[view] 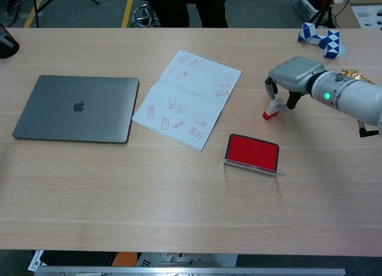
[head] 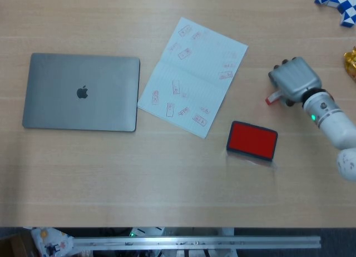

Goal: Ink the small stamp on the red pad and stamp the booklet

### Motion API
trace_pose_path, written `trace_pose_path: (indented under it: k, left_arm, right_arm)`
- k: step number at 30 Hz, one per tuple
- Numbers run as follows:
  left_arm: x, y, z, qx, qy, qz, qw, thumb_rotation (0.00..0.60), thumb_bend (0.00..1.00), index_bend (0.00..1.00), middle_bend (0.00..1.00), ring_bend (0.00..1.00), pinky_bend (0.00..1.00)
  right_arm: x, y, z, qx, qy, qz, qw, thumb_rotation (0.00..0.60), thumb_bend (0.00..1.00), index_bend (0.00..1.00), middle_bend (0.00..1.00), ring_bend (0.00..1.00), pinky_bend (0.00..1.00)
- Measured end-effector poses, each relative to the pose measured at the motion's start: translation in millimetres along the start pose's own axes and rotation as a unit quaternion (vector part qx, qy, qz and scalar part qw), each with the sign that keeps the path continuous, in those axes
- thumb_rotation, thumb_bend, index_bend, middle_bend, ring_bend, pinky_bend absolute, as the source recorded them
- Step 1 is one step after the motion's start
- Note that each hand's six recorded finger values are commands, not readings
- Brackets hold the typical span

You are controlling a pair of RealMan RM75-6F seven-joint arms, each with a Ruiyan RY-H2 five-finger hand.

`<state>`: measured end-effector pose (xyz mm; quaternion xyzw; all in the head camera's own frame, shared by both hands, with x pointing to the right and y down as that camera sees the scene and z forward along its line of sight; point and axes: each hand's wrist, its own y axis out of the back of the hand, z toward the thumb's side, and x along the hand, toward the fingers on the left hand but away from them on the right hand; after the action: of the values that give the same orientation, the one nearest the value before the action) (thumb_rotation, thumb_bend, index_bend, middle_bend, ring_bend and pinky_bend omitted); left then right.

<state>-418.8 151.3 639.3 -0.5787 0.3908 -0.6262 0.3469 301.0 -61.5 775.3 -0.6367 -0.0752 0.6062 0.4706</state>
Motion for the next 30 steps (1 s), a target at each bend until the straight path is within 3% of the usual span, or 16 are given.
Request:
trace_pose_path:
  k: [9, 17, 22, 30]
  left_arm:
    - [1.7, 7.9, 1.8, -0.017, -0.006, 0.018, 0.9997, 0.6, 0.2, 0.06, 0.12, 0.24, 0.15]
    - [6.0, 19.2, 3.4, -0.022, -0.007, 0.078, 0.9967, 0.6, 0.2, 0.06, 0.12, 0.24, 0.15]
    - [7.1, 25.0, 6.1, -0.025, -0.011, 0.117, 0.9928, 0.6, 0.2, 0.06, 0.12, 0.24, 0.15]
    - [7.5, 26.6, 11.3, -0.026, -0.019, 0.129, 0.9911, 0.6, 0.2, 0.06, 0.12, 0.24, 0.15]
  right_arm:
    - [27.3, 23.6, -30.1, -0.034, -0.032, -0.041, 0.9981, 0.6, 0.27, 0.39, 0.38, 0.29, 0.38]
    - [76.0, 38.0, -76.3, -0.061, -0.099, -0.128, 0.9849, 0.6, 0.3, 0.43, 0.44, 0.35, 0.38]
    - [121.3, 29.1, -108.0, -0.07, -0.151, -0.176, 0.9701, 0.6, 0.31, 0.47, 0.45, 0.37, 0.38]
    - [195.2, -0.2, -140.2, -0.089, -0.218, -0.208, 0.9495, 0.6, 0.31, 0.49, 0.47, 0.38, 0.38]
